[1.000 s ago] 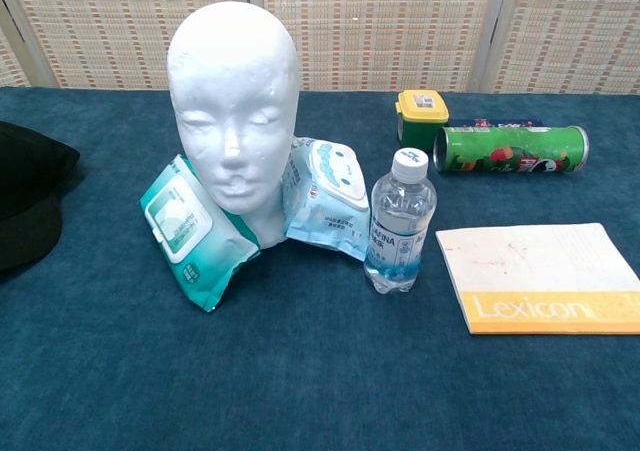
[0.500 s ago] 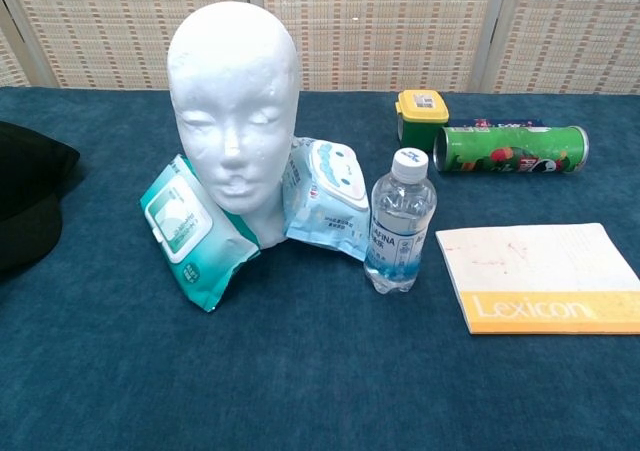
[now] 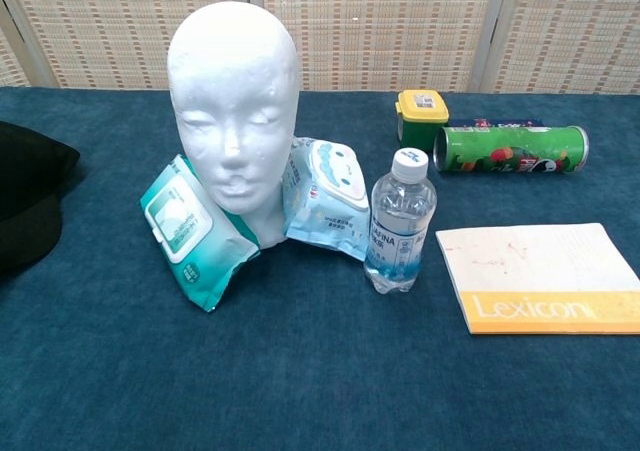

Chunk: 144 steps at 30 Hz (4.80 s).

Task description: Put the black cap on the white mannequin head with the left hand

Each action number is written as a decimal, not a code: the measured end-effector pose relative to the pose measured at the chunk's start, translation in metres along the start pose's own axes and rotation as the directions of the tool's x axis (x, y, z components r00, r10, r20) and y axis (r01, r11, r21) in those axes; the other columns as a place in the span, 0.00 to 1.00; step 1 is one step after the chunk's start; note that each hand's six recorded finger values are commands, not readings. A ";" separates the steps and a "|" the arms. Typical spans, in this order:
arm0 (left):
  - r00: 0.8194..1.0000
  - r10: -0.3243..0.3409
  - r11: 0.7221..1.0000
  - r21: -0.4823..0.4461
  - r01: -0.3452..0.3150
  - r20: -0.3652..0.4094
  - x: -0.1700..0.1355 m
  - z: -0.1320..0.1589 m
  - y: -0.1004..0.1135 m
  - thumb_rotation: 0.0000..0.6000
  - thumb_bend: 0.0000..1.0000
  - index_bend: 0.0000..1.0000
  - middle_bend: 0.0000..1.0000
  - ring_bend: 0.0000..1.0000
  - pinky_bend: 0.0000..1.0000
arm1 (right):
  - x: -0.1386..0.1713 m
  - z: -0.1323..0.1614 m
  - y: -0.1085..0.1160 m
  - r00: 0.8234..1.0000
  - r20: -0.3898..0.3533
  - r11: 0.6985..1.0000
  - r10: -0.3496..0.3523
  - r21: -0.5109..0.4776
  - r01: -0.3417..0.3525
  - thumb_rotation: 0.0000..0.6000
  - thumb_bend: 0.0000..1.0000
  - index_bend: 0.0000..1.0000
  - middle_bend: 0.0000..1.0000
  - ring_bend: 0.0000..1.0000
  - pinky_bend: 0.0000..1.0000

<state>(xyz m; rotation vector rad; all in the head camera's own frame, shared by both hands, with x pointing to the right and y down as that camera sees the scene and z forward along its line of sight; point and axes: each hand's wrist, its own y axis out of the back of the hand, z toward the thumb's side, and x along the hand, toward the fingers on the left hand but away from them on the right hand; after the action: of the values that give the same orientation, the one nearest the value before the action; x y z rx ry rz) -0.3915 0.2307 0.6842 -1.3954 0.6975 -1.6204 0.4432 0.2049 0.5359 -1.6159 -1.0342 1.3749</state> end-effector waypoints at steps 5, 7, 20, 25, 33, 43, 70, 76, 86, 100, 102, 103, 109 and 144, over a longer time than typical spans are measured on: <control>1.000 0.005 1.000 0.013 -0.005 -0.009 0.002 -0.002 -0.004 1.00 0.09 0.51 0.74 0.42 0.60 | 0.000 0.000 0.000 1.000 0.000 1.000 -0.001 -0.001 0.001 1.00 0.00 0.05 0.17 0.14 0.40; 1.000 0.002 1.000 0.011 -0.002 -0.013 0.003 -0.003 -0.007 1.00 0.09 0.51 0.74 0.42 0.60 | 0.000 0.000 0.000 1.000 0.002 1.000 -0.002 -0.001 0.002 1.00 0.00 0.05 0.18 0.14 0.40; 1.000 0.005 1.000 0.024 -0.005 -0.027 0.008 -0.005 -0.017 1.00 0.09 0.47 0.75 0.42 0.60 | 0.000 -0.004 0.004 1.000 0.012 1.000 -0.011 -0.011 0.012 1.00 0.00 0.05 0.17 0.14 0.40; 1.000 0.007 1.000 0.017 -0.007 -0.031 0.009 -0.006 -0.020 1.00 0.09 0.46 0.75 0.42 0.60 | 0.000 -0.005 0.005 1.000 0.017 1.000 -0.016 -0.015 0.016 1.00 0.00 0.05 0.17 0.14 0.40; 0.999 0.007 1.000 0.008 -0.007 -0.041 0.010 -0.007 -0.026 1.00 0.09 0.45 0.75 0.42 0.60 | 0.001 -0.007 0.007 1.000 0.020 1.000 -0.021 -0.020 0.022 1.00 0.00 0.05 0.17 0.14 0.40; 0.998 0.019 1.000 0.013 -0.018 -0.066 0.015 -0.012 -0.031 1.00 0.09 0.45 0.75 0.42 0.60 | 0.000 -0.007 0.006 1.000 0.021 1.000 -0.019 -0.018 0.020 1.00 0.00 0.05 0.18 0.14 0.40; 0.956 0.254 0.966 -0.017 -0.259 -0.146 0.017 -0.036 -0.013 1.00 0.09 0.34 0.56 0.31 0.56 | 0.000 -0.004 0.004 1.000 0.015 1.000 -0.014 -0.010 0.014 1.00 0.00 0.05 0.19 0.14 0.40; 0.950 0.264 0.960 -0.050 -0.276 -0.169 0.018 -0.040 -0.013 1.00 0.09 0.36 0.55 0.29 0.55 | 0.000 -0.004 0.005 1.000 0.015 1.000 -0.015 -0.010 0.015 1.00 0.00 0.05 0.19 0.14 0.40; 0.939 0.283 0.949 -0.085 -0.303 -0.196 0.017 -0.044 -0.010 1.00 0.09 0.45 0.47 0.25 0.55 | 0.000 -0.004 0.004 1.000 0.014 1.000 -0.015 -0.010 0.015 1.00 0.00 0.05 0.19 0.14 0.40; 0.940 0.266 0.950 -0.105 -0.293 -0.214 0.020 -0.050 -0.013 1.00 0.12 0.52 0.45 0.22 0.55 | 0.000 -0.004 0.005 1.000 0.015 1.000 -0.015 -0.012 0.015 1.00 0.00 0.05 0.19 0.14 0.40; 0.938 0.266 0.949 -0.108 -0.295 -0.220 0.020 -0.051 -0.013 1.00 0.15 0.54 0.45 0.22 0.55 | 0.000 -0.004 0.005 1.000 0.015 1.000 -0.014 -0.011 0.014 1.00 0.00 0.05 0.19 0.14 0.40; 0.938 0.267 0.949 -0.108 -0.296 -0.223 0.020 -0.051 -0.013 1.00 0.15 0.55 0.45 0.22 0.55 | 0.000 -0.004 0.005 1.000 0.015 1.000 -0.014 -0.012 0.015 1.00 0.00 0.05 0.19 0.14 0.40; 0.928 0.271 0.947 -0.103 -0.304 -0.255 0.021 -0.055 -0.012 1.00 0.19 0.60 0.45 0.24 0.55 | 0.000 -0.005 0.005 1.000 0.015 1.000 -0.015 -0.012 0.015 1.00 0.00 0.05 0.19 0.14 0.40; 0.921 0.226 0.964 -0.064 -0.259 -0.316 0.023 -0.064 -0.019 0.89 0.47 0.62 0.49 0.25 0.55 | 0.001 -0.006 0.006 1.000 0.018 1.000 -0.020 -0.016 0.020 1.00 0.00 0.05 0.19 0.14 0.40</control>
<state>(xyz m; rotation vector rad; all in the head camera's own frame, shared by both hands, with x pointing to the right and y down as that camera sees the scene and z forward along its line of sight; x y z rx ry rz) -0.4583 0.2118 0.6975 -1.0856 1.1072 -1.6331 0.4496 0.2029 0.5304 -1.6033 -1.0717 1.3740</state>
